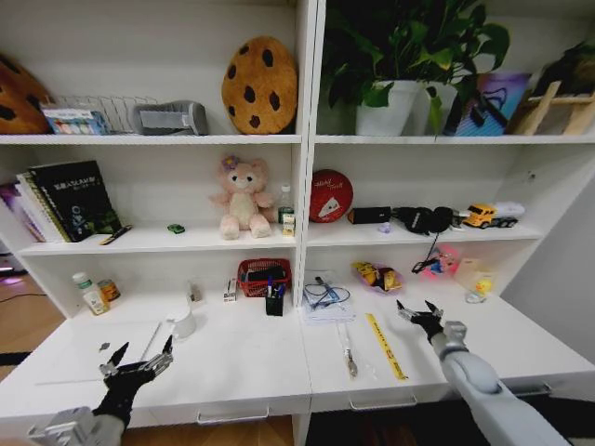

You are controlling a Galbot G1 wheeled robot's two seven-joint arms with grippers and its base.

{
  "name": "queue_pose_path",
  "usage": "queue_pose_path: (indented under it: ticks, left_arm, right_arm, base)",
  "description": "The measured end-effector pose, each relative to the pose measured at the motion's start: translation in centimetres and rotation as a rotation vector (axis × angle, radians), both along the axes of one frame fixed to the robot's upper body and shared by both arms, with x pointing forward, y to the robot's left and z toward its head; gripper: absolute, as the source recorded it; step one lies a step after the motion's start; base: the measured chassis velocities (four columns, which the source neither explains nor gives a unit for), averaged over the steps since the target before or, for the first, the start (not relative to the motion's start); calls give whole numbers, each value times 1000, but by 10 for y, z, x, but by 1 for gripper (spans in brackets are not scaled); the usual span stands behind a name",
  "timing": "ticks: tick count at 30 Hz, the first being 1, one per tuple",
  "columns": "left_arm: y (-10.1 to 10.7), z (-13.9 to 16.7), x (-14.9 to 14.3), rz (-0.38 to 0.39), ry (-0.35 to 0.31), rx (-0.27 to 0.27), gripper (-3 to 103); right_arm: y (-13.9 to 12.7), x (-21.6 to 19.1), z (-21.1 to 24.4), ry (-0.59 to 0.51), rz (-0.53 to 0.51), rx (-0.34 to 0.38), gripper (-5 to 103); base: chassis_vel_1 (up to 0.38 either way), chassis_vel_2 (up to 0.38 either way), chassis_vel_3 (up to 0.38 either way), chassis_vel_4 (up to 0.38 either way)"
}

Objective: Organize the objects on the table.

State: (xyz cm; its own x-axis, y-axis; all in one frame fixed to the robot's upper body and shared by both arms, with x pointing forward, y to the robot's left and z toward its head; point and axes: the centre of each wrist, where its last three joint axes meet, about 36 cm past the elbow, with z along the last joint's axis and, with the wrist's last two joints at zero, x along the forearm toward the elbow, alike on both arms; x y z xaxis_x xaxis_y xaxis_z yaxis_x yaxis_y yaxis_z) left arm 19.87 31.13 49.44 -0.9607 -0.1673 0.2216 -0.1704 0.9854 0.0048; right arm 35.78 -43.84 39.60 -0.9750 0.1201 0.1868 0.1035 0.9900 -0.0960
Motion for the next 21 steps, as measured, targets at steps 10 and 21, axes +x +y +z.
queue_pose_path:
  ticks: [10, 21]
  left_arm:
    - [0, 0, 0, 0, 0, 0, 100]
    - [0, 0, 0, 0, 0, 0, 100]
  right_arm:
    - [24, -115, 32, -49, 49, 41, 100]
    - [67, -171, 34, -69, 74, 131, 100]
  base:
    - [0, 0, 0, 0]
    - [0, 0, 0, 0]
